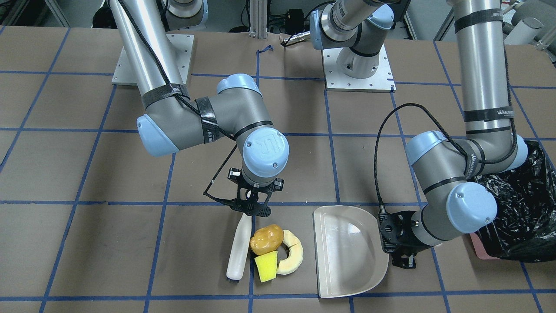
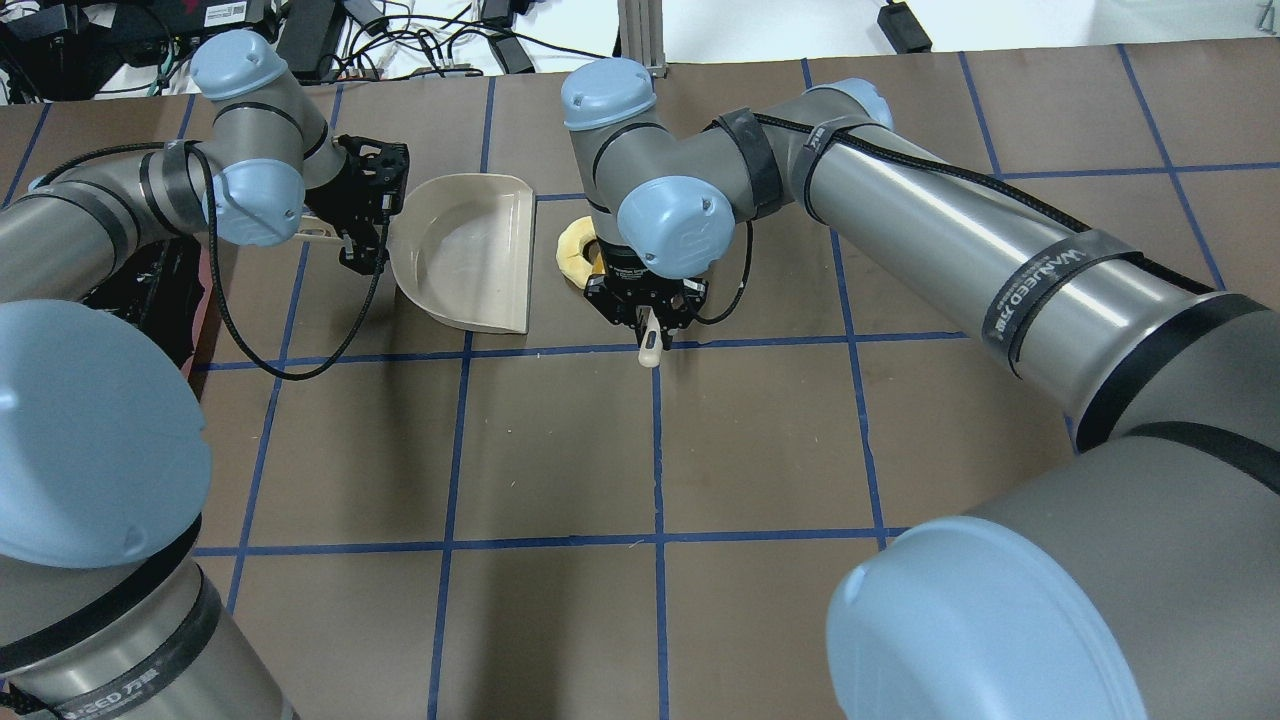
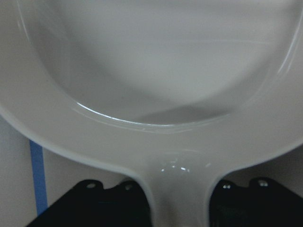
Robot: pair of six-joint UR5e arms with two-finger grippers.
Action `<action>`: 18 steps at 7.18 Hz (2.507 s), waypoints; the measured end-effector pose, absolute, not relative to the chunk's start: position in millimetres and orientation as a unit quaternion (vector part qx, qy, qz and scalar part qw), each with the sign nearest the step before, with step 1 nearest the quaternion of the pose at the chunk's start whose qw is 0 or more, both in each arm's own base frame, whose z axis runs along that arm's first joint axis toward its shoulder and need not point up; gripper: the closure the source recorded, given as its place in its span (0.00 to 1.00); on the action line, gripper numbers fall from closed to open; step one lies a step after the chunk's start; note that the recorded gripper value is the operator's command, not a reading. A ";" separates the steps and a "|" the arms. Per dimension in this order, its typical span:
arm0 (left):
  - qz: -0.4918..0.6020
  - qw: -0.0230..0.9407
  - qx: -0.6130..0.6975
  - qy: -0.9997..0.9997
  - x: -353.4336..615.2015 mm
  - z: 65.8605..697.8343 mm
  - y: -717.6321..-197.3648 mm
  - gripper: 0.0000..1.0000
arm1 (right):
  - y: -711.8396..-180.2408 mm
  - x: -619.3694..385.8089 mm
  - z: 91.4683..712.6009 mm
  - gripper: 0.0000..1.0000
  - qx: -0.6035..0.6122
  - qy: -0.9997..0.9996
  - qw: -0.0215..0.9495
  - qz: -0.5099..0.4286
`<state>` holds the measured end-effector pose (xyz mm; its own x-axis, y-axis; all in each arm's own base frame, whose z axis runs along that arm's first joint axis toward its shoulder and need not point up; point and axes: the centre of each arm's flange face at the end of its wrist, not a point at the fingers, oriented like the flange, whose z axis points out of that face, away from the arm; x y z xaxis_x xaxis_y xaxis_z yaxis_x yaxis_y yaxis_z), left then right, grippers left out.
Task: Sweep and dump trash into bin
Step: 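Sweep the trash with the brush toward the dustpan held by the left gripper, then push the remaining trash into the dustpan, then lift the brush away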
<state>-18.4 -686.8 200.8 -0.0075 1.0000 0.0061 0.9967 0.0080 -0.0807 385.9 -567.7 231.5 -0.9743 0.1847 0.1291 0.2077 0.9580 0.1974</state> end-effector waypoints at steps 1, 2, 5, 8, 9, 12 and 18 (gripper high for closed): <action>0.026 0.031 -0.704 -0.709 -18.5 200.6 -686.6 1.00 | -566.5 389.0 230.5 0.98 -0.099 -0.988 0.053 -0.105; 0.027 0.031 -0.704 -0.709 -18.5 200.4 -686.5 1.00 | -564.5 394.8 227.5 0.98 -0.099 -0.988 0.052 -0.103; 0.027 0.031 -0.706 -0.707 -18.6 200.7 -686.0 1.00 | -566.3 412.5 229.7 0.98 -0.108 -0.989 0.028 -0.098; 0.027 0.031 -0.707 -0.706 -17.4 200.5 -686.0 1.00 | -561.9 426.2 231.1 0.98 -0.103 -0.990 0.020 -0.099; 0.026 0.031 -0.707 -0.706 -16.9 200.5 -686.0 1.00 | -561.8 428.6 231.2 0.98 -0.101 -0.990 0.017 -0.098; 0.021 0.028 -0.707 -0.706 -15.9 200.2 -685.8 1.00 | -558.3 447.1 223.5 0.98 -0.086 -0.992 -0.002 -0.094; 0.021 0.028 -0.709 -0.705 -16.2 199.8 -685.8 1.00 | -561.3 477.1 219.9 0.98 -0.079 -0.992 -0.037 -0.096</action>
